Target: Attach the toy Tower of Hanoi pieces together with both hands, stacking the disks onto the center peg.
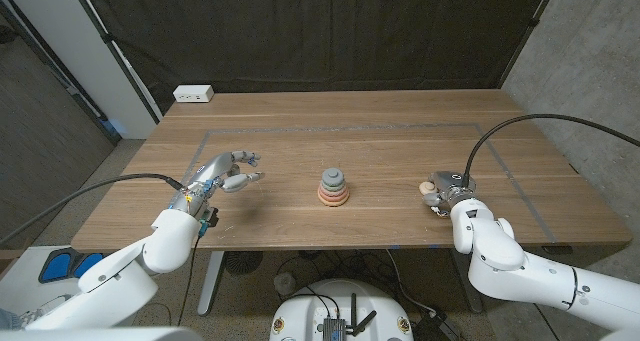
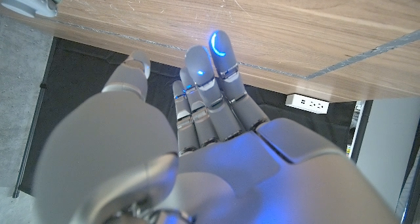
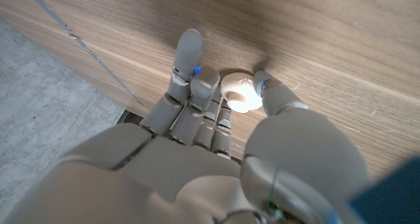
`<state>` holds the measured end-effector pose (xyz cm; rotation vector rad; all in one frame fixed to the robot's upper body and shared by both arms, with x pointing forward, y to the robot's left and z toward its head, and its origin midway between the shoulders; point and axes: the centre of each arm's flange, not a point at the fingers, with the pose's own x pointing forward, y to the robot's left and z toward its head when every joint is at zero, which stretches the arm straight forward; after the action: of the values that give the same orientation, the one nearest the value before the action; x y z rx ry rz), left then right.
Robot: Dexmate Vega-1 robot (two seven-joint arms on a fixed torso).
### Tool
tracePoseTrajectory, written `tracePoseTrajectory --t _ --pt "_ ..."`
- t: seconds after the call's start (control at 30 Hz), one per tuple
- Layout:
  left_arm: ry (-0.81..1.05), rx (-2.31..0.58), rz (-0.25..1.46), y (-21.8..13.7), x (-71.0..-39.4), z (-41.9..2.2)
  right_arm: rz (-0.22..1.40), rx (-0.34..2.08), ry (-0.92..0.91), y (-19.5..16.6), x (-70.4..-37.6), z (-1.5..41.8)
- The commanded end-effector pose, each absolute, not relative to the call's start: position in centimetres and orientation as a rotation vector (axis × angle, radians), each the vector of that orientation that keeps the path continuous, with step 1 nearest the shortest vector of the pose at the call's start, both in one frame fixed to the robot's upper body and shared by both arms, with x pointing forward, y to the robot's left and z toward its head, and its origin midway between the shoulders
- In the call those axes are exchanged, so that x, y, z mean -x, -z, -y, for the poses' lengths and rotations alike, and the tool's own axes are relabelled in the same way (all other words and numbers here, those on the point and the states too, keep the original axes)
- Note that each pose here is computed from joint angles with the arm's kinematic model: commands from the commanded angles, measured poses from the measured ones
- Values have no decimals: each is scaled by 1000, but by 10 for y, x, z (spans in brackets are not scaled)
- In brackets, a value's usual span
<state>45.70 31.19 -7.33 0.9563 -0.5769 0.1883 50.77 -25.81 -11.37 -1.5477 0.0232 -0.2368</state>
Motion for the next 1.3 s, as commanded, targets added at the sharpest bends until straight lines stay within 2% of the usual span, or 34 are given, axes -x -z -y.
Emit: tracePoseTrajectory --t 0.03,1.3 --pt "-182 -945 573 76 -458 -312 -33 1541 212 114 -509 258" --pt "-194 -947 579 73 -456 -314 54 1480 249 89 -497 256"
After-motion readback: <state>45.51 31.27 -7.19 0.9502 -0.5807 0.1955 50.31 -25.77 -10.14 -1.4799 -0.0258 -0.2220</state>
